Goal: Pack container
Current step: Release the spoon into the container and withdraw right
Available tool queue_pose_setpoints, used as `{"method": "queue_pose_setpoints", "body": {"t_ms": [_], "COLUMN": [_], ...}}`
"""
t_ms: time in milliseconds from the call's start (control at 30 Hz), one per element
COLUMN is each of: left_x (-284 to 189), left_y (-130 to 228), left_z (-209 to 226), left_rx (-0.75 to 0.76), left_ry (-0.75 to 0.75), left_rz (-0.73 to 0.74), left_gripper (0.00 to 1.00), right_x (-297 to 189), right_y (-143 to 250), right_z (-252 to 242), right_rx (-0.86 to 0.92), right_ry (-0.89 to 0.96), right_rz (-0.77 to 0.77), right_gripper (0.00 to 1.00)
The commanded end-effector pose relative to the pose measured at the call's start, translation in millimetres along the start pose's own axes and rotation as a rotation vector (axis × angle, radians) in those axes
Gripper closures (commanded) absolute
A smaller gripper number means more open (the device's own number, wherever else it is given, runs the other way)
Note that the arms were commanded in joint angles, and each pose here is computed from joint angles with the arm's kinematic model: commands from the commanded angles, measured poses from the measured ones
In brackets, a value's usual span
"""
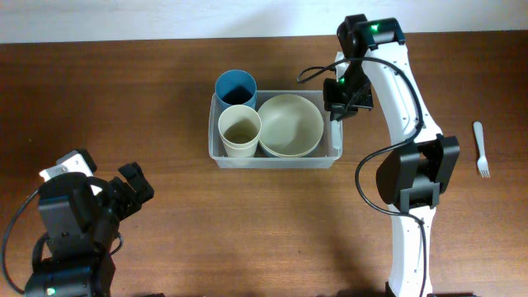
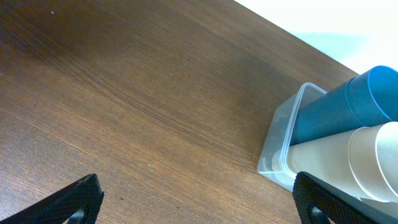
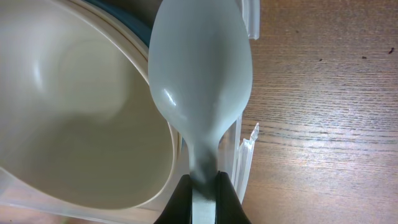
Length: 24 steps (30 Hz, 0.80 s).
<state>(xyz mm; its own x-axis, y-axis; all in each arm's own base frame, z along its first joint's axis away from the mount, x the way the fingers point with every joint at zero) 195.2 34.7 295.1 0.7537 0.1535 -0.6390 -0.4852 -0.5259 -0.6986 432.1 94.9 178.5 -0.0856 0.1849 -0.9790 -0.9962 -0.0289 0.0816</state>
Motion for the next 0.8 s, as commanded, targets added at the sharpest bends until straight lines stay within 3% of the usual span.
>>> {"method": "queue_pose_setpoints", "body": {"t_ms": [0, 500, 767], "left_x": [1, 1, 1], "left_y": [1, 1, 1], "left_z": [1, 1, 1], "left_rx": [-0.012, -0.012, -0.012], "left_ry": [0.001, 0.001, 0.001], "left_rz": [0.002, 0.002, 0.002], "left_gripper": [0.0, 0.0, 0.0], "right_x": [-3, 3, 2], "right_y": [1, -1, -3], "right_z": [4, 14, 6], "right_rx": [-0.008, -0.034, -0.031], "right_ry": [0.017, 0.018, 0.078], "right_rz": [-0.016, -0.024, -0.035], "right_gripper": [0.96, 0.86, 0.74]}}
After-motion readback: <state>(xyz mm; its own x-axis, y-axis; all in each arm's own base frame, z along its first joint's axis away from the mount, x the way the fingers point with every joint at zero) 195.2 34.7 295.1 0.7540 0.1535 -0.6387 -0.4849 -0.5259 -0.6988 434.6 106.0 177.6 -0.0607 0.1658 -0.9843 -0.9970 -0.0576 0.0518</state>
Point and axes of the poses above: each gripper's point midway between its finger pads, its own x axis out along the fingers, its own z axis along the line the jaws close on, y = z × x, the point moved 6 cm from there along -x, back along the fingers, and after that the axes turned 4 degrees about -x, right-handed, at the moved point
